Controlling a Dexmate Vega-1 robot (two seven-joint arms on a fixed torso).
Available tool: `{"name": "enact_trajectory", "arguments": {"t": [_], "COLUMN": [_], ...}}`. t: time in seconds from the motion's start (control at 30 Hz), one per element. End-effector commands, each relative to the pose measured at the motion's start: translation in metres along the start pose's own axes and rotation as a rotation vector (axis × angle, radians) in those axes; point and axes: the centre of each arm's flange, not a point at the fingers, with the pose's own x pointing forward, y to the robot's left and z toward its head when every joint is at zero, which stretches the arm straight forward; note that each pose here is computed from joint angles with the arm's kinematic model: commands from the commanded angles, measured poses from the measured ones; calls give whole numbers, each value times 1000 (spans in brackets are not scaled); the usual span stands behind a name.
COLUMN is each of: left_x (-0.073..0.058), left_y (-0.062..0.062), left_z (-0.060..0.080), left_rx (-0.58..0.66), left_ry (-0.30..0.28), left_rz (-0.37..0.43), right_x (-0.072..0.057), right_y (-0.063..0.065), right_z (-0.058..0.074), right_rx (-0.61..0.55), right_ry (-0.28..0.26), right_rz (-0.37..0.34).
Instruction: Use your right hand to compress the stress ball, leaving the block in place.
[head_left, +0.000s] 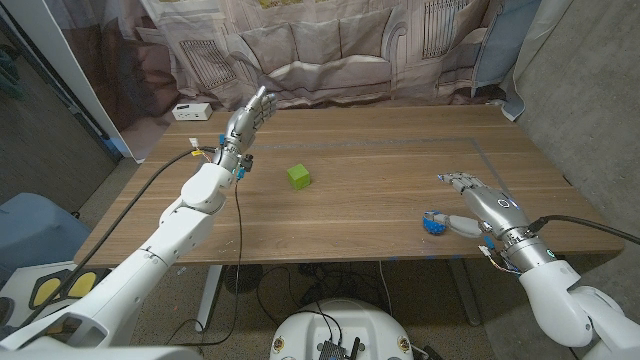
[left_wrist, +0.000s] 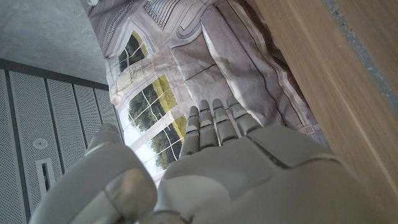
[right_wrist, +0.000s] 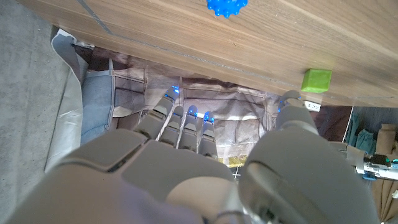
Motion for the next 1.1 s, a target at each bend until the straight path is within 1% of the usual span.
{"name": "enact_trajectory", "arguments": {"t": [0.03,0.1,0.23,0.43,0.67,0.93,1.1], "left_x": [-6,-6,-5,-3,-1,0,1], "left_y": [2,2,3,1,-3,-4,-2], "left_z": [-6,-6,-6,-4,-2,0,7], "left_rx": [-12,-13,-9,-19,-10,-7,4], "left_ry": [-2,-2,-1,-22,-22,-21,-30], "left_rz": [14,16,13,25,12,21,22], "right_x": [17,19,20,19,20,24,28], "right_y": [-7,-7,-7,-8,-6,-3,1], "right_z": [9,10,11,12,9,3,1], "right_rx": [-85,-89,-96,-99,-103,-87,-83], "right_ry": [17,21,23,21,30,43,40], "right_rz": [179,195,206,220,245,273,287]}}
